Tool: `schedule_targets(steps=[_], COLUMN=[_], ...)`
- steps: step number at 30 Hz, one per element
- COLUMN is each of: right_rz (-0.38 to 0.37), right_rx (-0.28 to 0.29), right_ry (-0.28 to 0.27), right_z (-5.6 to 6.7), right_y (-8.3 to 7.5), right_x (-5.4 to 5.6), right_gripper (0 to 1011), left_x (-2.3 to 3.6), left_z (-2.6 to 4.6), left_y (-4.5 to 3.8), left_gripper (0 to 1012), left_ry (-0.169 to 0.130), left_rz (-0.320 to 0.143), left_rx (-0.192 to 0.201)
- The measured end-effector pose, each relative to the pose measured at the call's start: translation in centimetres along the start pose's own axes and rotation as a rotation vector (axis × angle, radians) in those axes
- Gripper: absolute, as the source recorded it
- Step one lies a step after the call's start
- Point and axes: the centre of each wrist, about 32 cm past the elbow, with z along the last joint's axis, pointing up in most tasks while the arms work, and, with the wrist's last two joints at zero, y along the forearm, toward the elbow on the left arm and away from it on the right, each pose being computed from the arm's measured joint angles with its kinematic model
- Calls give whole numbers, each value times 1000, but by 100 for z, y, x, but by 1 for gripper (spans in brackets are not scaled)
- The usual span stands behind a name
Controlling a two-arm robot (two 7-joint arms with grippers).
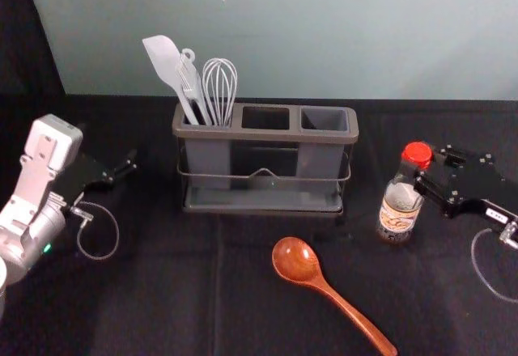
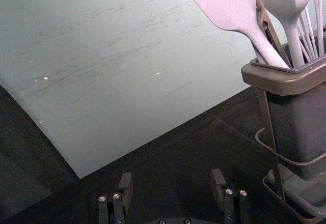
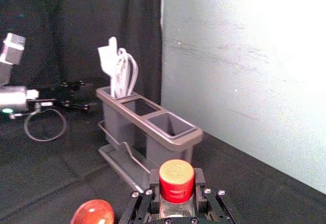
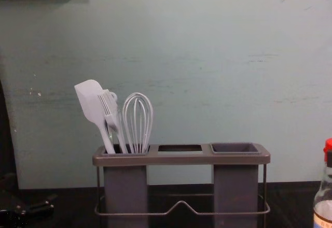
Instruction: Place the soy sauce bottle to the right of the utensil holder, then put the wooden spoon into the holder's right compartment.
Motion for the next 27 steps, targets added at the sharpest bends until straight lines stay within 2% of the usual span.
schedule_targets(steps=[8, 15, 27], right_rz=[-32, -42, -46], right_rx=[8, 32, 39], right_ry=[11, 20, 23], right_z=[-105, -181, -201], right_y=[136, 284, 491], right_x=[122, 174, 263], right_gripper=[385, 384, 385], left_x=[0, 0, 0], left_z=[0, 0, 0], left_y=[0, 0, 0], left_gripper=[1005, 1005, 1005], left_ry=[0, 0, 0], left_rz=[0, 0, 0], left_rx=[0, 0, 0])
